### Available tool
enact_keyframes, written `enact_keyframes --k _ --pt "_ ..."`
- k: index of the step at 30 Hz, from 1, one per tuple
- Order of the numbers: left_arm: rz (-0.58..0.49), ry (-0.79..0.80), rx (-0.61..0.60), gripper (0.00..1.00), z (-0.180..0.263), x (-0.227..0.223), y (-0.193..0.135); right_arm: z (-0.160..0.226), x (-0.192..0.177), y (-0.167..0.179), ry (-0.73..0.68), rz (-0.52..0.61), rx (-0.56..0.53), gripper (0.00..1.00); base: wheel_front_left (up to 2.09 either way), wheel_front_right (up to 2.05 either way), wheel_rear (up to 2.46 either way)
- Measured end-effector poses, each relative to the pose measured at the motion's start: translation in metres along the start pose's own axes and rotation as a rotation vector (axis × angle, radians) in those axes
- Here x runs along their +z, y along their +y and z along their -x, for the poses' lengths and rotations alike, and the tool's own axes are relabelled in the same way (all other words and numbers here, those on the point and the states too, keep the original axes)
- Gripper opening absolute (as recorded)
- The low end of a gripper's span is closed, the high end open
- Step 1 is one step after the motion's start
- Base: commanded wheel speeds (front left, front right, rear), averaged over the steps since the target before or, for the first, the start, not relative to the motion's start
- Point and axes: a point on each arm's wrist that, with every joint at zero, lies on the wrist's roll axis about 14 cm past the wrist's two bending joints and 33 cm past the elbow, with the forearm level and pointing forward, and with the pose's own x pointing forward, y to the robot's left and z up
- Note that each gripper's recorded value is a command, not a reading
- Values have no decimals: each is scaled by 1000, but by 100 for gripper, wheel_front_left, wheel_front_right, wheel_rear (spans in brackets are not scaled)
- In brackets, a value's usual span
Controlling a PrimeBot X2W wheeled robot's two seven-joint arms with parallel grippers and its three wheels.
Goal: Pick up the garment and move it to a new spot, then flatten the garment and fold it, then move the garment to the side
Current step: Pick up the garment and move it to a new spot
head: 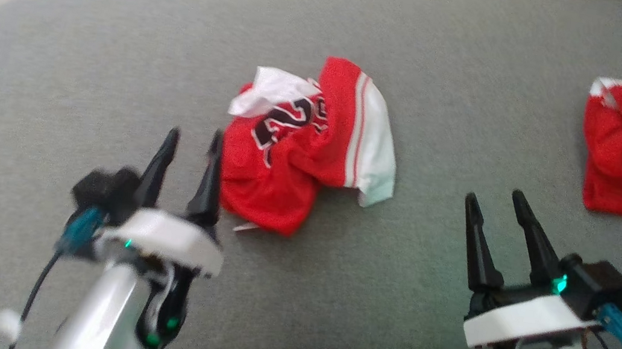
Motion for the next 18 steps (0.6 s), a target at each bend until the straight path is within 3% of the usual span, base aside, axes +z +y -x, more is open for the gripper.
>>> enact_keyframes --k 9,18 --pt "-123 -149 228 100 72 47 60 9 -10 21 33 19 61 100 0 0 0" --pt "-225 -118 290 100 116 39 72 28 -21 32 72 15 88 100 0 0 0"
